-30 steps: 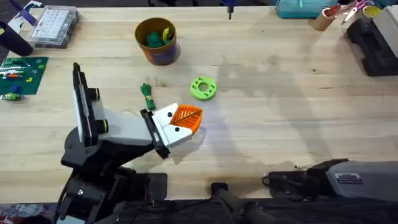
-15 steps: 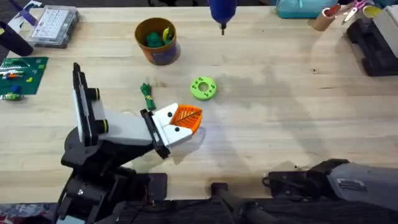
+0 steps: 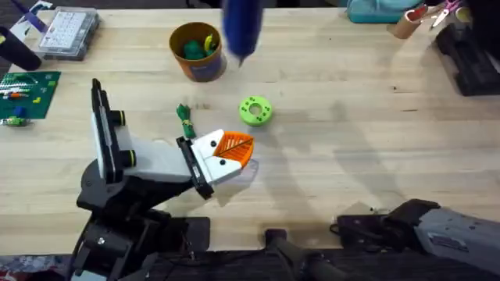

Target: Pick up the gripper from the table and insert it into the empty holder that is missing its gripper. Then pick up a screw, insert it into the mounting hole, and use the screwdriver to tighten it. Finally, clean up the table by picking up the vegetable and placing it into the bucket.

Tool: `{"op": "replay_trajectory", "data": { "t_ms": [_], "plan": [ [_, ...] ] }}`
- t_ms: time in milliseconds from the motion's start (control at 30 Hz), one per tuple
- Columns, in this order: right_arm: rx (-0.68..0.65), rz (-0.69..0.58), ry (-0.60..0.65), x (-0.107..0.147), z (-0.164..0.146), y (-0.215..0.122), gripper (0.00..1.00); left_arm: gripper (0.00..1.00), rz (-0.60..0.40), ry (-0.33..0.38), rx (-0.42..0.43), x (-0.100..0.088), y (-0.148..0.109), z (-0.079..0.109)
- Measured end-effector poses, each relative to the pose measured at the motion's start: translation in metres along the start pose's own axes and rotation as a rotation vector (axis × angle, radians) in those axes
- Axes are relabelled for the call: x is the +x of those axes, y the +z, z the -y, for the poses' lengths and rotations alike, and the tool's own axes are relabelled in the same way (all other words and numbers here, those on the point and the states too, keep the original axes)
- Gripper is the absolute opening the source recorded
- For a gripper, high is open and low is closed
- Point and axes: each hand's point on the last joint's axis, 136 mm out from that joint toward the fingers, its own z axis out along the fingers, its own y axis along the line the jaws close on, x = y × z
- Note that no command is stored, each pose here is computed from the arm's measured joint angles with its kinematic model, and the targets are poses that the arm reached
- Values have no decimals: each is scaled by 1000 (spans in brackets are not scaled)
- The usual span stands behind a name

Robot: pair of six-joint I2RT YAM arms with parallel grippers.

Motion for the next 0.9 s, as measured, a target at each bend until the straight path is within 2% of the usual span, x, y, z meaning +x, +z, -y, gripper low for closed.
{"op": "replay_trajectory", "data": {
  "t_ms": [100,233,533,900],
  "plan": [
    [-36,-11,68,15,-6,10,25,18,0,0,0,0,0,0],
    [-65,-20,115,22,-12,19,25,19,0,0,0,0,0,0],
    [-145,-36,126,28,-34,31,25,18,0,0,0,0,0,0],
    [-226,-65,110,52,-48,50,25,18,0,0,0,0,0,0]
  ]
}}
